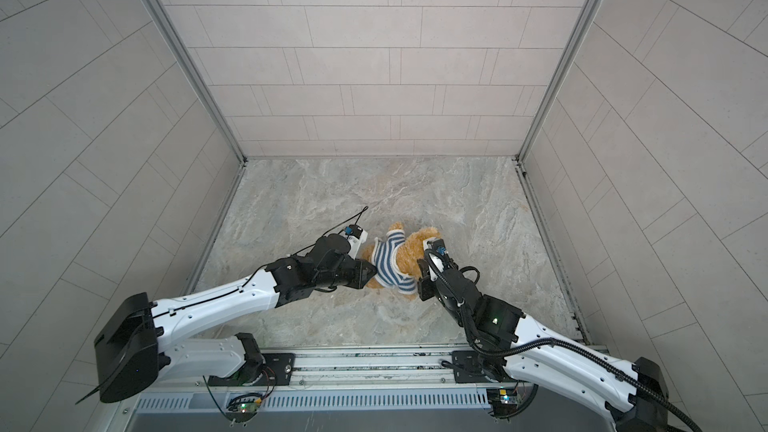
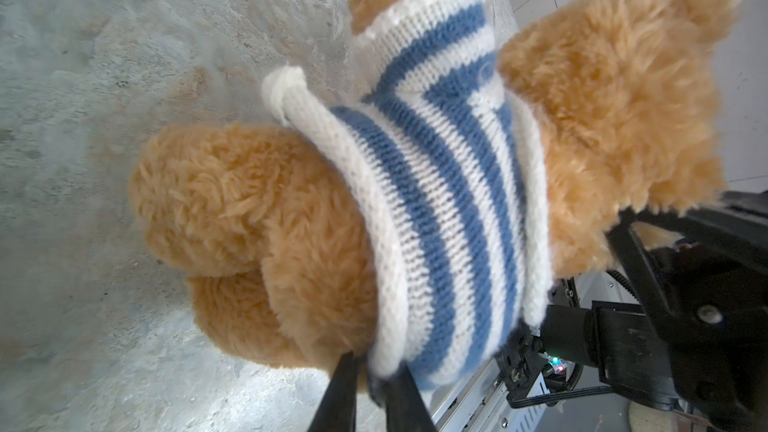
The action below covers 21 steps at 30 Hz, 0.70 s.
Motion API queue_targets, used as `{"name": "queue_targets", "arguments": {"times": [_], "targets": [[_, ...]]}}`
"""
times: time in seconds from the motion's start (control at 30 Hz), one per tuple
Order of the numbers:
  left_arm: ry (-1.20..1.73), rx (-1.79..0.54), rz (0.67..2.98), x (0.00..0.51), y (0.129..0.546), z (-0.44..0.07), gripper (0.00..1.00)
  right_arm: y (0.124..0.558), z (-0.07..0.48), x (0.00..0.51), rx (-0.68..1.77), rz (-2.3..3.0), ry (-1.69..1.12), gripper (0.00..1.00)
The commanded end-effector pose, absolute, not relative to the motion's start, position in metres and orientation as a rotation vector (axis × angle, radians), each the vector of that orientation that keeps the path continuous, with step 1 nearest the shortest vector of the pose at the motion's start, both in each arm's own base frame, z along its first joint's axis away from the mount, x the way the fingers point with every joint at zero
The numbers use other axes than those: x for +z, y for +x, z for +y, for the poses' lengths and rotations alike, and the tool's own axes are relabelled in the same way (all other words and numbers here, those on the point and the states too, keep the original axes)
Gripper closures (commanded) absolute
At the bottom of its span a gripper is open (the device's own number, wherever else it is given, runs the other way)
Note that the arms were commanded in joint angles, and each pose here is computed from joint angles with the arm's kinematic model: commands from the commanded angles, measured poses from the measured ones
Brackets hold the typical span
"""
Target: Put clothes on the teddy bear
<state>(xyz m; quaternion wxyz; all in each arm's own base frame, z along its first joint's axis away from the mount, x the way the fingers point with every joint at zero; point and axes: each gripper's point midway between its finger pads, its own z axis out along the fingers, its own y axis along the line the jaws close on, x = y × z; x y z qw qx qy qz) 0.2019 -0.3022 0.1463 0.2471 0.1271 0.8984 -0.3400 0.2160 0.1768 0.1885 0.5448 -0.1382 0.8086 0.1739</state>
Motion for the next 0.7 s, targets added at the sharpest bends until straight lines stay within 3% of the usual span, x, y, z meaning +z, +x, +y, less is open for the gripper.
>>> {"name": "queue_targets", "arguments": {"times": [0.0,0.47,0.67], "targets": [[0.352,-0.912,2.416,0.158,0.200,-0.291,0.73,0.212,0.188,0.212,0.467,1.834,-0.387,1.00],[0.289,-0.985,2.353,0.192,0.212,-0.287,0.64,0.205,0.194,0.218,0.473,1.788,-0.480,1.00],[0.291,-0.994,2.366,0.187,0.217,-0.295,0.72,0.204,0.196,0.218,0.475,1.777,-0.490,1.00]]}}
